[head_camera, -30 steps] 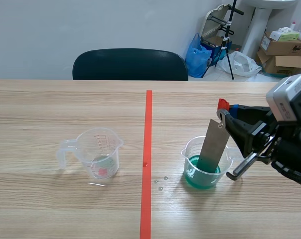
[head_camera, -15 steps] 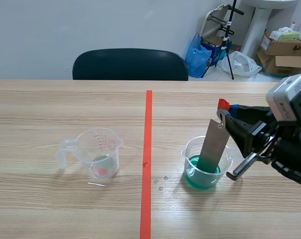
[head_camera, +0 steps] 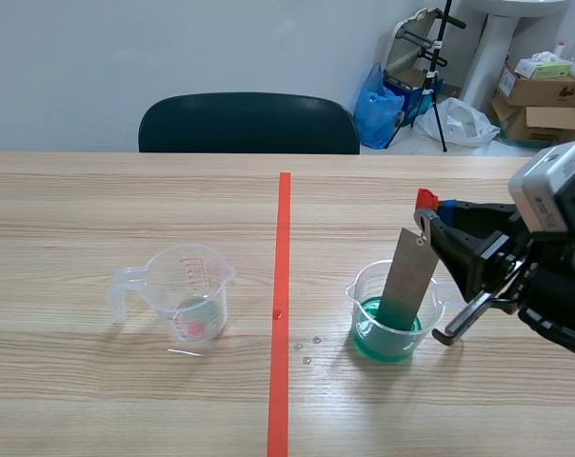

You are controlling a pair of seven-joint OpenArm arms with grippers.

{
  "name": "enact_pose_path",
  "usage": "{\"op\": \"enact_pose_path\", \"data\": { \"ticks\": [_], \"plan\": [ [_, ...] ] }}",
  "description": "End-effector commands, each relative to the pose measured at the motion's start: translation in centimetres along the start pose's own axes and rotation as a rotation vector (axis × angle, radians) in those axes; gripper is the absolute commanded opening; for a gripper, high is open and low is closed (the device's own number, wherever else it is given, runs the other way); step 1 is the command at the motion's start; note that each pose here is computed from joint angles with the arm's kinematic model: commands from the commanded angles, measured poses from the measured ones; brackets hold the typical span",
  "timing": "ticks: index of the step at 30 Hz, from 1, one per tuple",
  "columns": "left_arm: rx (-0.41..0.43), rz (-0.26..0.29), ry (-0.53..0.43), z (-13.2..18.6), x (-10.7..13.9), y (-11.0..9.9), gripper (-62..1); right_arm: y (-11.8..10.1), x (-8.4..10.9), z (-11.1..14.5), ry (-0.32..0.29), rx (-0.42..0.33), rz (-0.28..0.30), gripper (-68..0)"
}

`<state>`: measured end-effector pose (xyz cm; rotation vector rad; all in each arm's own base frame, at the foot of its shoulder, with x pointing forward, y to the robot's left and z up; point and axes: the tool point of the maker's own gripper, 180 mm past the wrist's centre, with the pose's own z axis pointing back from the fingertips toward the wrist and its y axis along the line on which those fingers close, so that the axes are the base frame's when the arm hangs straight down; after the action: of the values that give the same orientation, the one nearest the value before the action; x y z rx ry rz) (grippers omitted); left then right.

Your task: Do the redox reaction experiment

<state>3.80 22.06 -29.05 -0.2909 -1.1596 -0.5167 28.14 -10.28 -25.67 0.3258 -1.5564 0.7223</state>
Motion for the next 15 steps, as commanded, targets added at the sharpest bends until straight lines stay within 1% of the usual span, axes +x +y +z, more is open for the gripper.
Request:
{"op": "enact_pose_path", "data": {
  "ticks": [1, 7, 12, 15],
  "plan": [
    [-0.003, 0.0, -0.024, -0.1, 0.6, 0.1, 1.4, -0.4, 0.6, -0.1, -0.02, 0.002, 0.015, -65.6],
    [-0.002, 0.0, -0.024, -0.1, 0.6, 0.1, 1.4, -0.1, 1.6, -0.2, -0.031, 0.013, 0.024, -65.6],
    [-0.002, 0.0, -0.031, -0.1, 0.7, 0.1, 1.4, -0.1, 3.2, 0.2, -0.052, 0.005, 0.045, -65.6],
    [-0.002, 0.0, -0.031, -0.1, 0.7, 0.1, 1.4, -0.1, 4.1, 0.3, -0.045, 0.004, 0.061, -65.6]
  ]
}}
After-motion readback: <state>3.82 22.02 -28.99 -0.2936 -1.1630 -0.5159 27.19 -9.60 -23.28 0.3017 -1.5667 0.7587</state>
